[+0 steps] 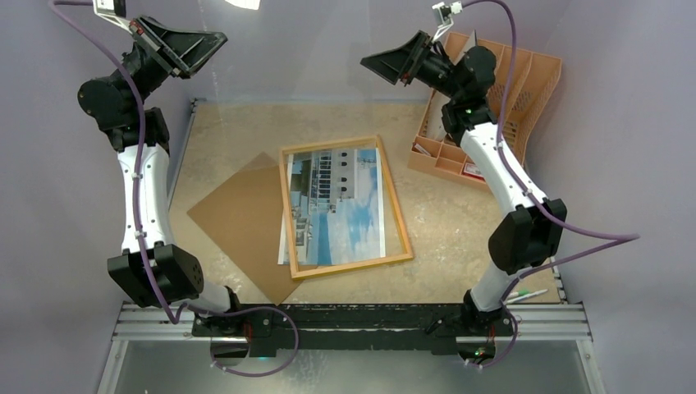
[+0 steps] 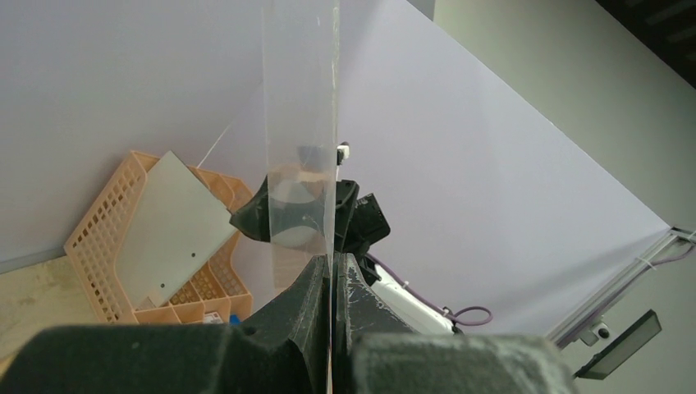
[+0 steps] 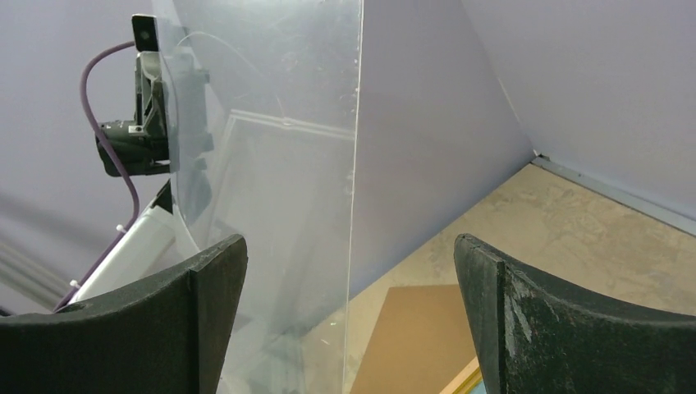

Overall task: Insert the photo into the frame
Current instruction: Place the photo frame item in the photo frame.

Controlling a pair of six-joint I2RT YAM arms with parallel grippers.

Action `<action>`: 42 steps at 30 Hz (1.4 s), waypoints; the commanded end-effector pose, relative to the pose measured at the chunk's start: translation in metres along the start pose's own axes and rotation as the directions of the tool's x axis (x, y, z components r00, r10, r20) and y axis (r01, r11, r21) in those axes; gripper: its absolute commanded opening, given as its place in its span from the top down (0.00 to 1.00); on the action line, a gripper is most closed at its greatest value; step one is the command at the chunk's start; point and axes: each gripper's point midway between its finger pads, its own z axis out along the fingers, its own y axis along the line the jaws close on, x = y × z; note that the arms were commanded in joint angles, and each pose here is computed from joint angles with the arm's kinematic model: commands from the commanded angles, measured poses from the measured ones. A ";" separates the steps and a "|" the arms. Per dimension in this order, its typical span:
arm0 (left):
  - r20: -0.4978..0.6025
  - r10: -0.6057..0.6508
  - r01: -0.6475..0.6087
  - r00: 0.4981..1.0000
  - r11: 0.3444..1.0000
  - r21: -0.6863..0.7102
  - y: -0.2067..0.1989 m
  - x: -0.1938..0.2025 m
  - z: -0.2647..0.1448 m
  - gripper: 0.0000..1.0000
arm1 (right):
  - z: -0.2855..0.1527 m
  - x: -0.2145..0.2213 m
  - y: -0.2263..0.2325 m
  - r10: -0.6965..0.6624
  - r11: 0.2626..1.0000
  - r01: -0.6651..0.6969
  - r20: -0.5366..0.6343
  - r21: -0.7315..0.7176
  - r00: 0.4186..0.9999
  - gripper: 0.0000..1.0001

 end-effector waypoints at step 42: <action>-0.085 -0.099 0.012 0.991 0.714 -0.700 0.201 0.084 -0.099 0.19 | -0.054 0.103 -0.006 0.413 0.907 -0.385 -0.173 0.174 0.894 1.00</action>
